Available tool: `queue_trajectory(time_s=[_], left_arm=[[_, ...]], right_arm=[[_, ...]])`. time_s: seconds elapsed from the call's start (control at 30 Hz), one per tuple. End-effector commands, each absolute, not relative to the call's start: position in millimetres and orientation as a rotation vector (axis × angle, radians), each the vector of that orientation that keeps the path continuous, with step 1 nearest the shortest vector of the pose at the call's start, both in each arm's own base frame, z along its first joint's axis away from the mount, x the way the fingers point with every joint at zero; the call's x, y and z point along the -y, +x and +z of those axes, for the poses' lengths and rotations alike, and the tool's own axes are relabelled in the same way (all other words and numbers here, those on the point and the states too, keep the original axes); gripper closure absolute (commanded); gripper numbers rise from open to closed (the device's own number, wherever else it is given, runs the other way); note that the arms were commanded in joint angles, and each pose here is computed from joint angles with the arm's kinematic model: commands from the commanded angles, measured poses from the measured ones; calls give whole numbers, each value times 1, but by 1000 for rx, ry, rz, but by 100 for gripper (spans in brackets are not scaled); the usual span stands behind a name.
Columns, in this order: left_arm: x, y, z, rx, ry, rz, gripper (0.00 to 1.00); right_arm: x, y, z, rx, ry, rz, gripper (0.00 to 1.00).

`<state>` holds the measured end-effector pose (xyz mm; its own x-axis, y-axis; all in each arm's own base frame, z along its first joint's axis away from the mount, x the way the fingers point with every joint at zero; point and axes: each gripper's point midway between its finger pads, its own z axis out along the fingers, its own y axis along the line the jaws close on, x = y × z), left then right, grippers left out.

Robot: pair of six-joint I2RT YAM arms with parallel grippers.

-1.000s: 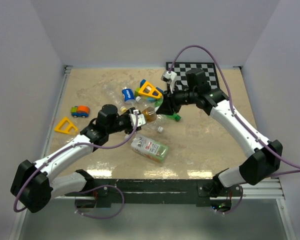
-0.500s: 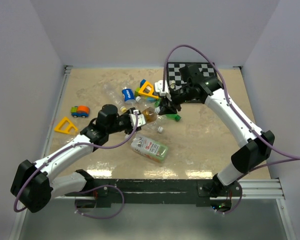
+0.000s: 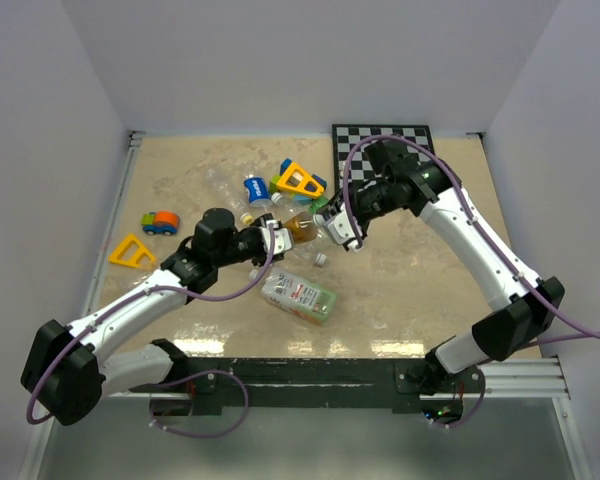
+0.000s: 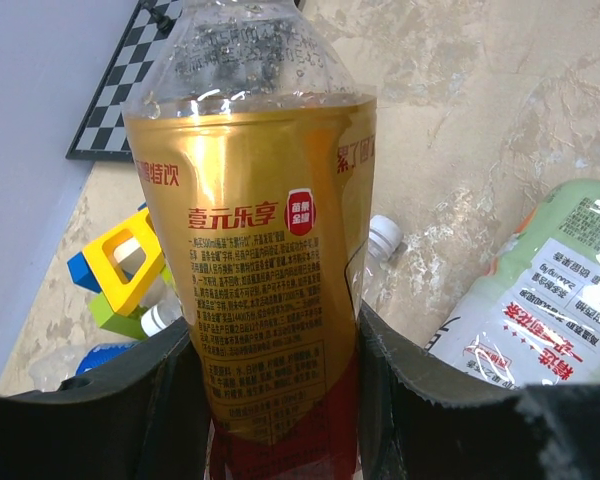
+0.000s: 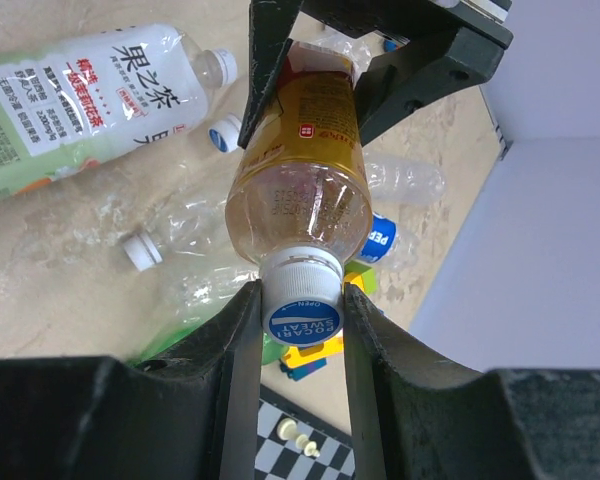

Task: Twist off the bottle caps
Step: Unscrew the bottle cap from the plastic bottle.

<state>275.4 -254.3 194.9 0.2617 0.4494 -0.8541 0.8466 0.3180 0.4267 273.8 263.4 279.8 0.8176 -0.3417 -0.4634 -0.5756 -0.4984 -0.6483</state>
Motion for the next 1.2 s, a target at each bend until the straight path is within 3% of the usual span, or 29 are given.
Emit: queue_trajectory(time_s=[0.0, 0.1, 0.37, 0.6, 0.87, 0.9, 0.93, 1.03, 1.17], left_arm=[[251, 276, 210, -1344, 1294, -405, 100], [252, 275, 211, -1341, 1295, -407, 100], [252, 276, 209, -1346, 1295, -408, 100], [251, 276, 210, -1345, 1294, -408, 100], [252, 275, 211, -1343, 1294, -413, 100], [252, 276, 211, -1343, 1292, -412, 100], [252, 276, 211, -1346, 1291, -412, 100], [252, 276, 210, -1348, 1291, -410, 100], [251, 277, 210, -1350, 1289, -406, 100]], right_arm=[[-246, 285, 284, -640, -2180, 215, 100], [-249, 280, 275, -665, -2173, 278, 100], [-256, 272, 259, -918, -2080, 521, 45], [-251, 259, 271, -1031, -2006, 565, 15], [-248, 242, 322, -1090, -1796, 608, 11], [-250, 241, 333, -1100, -1742, 629, 7], [-253, 241, 341, -1163, -1661, 683, 2], [-261, 250, 356, -1374, -1364, 844, 2], [-270, 245, 339, -1556, -1231, 1051, 2]])
